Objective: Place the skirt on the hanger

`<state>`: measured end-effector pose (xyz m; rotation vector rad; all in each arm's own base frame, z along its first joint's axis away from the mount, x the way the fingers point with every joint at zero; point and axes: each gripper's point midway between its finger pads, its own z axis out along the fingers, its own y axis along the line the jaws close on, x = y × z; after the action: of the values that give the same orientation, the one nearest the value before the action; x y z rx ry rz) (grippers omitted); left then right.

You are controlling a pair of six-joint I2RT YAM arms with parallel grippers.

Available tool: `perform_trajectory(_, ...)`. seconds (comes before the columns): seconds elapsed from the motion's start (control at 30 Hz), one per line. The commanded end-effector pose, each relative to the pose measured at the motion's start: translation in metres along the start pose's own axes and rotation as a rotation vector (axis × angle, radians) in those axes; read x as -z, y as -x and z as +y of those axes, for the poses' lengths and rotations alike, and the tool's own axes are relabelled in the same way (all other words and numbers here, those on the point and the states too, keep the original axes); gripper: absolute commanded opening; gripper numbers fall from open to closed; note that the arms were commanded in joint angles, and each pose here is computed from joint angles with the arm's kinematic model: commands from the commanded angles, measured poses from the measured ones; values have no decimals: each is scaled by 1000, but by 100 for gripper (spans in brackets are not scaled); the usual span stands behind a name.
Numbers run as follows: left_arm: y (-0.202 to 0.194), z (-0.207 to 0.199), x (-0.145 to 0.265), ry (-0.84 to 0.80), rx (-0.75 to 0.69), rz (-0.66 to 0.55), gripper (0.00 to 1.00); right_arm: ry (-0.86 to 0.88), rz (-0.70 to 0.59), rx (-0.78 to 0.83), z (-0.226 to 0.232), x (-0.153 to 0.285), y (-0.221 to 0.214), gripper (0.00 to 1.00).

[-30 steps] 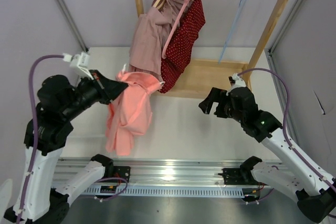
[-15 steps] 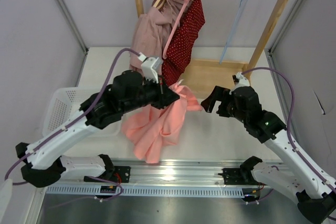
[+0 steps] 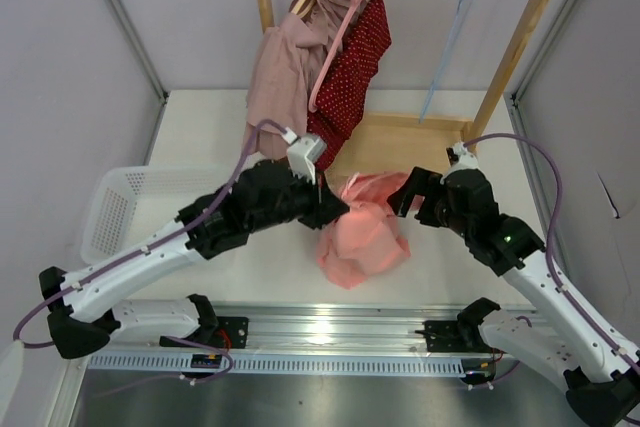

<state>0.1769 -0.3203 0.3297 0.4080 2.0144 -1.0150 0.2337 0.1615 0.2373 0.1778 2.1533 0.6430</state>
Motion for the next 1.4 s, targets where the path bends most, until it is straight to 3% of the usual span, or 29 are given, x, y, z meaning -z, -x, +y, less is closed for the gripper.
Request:
perform_trajectory(0.0, -74, 18, -8, -62, -4, 137, 0, -49, -6, -29, -20, -12, -14, 99)
perform_trajectory(0.1, -132, 52, -15, -20, 17, 232, 0, -67, 17, -49, -34, -28, -35, 93)
perform_trajectory(0.2, -172, 84, -20, 62, 30, 290, 0, -70, 64, -92, -45, -45, -63, 79)
perform_trajectory(0.37, -213, 121, -20, 184, 77, 360, 0, -121, 121, -140, -59, -53, -94, 80)
perform_trajectory(0.5, -214, 138, -17, 275, 97, 339, 2, -200, 145, -144, -73, -50, -107, 82)
perform_trajectory(0.67, -193, 131, -10, 242, 103, 274, 18, -237, 177, -164, -89, -52, -131, 80)
perform_trajectory(0.87, -173, 101, -3, 105, 98, 236, 38, -212, 174, -159, -87, -61, -136, 65)
perform_trajectory(0.97, -174, 92, 0, 64, 99, 255, 42, -201, 172, -153, -84, -64, -136, 52)
perform_trajectory(1.17, -171, 80, 9, 6, 113, 257, 52, -166, 149, -152, -74, -64, -131, 34)
perform_trajectory(1.37, -153, 66, 19, -31, 131, 223, 68, -154, 154, -142, -69, -66, -134, 29)
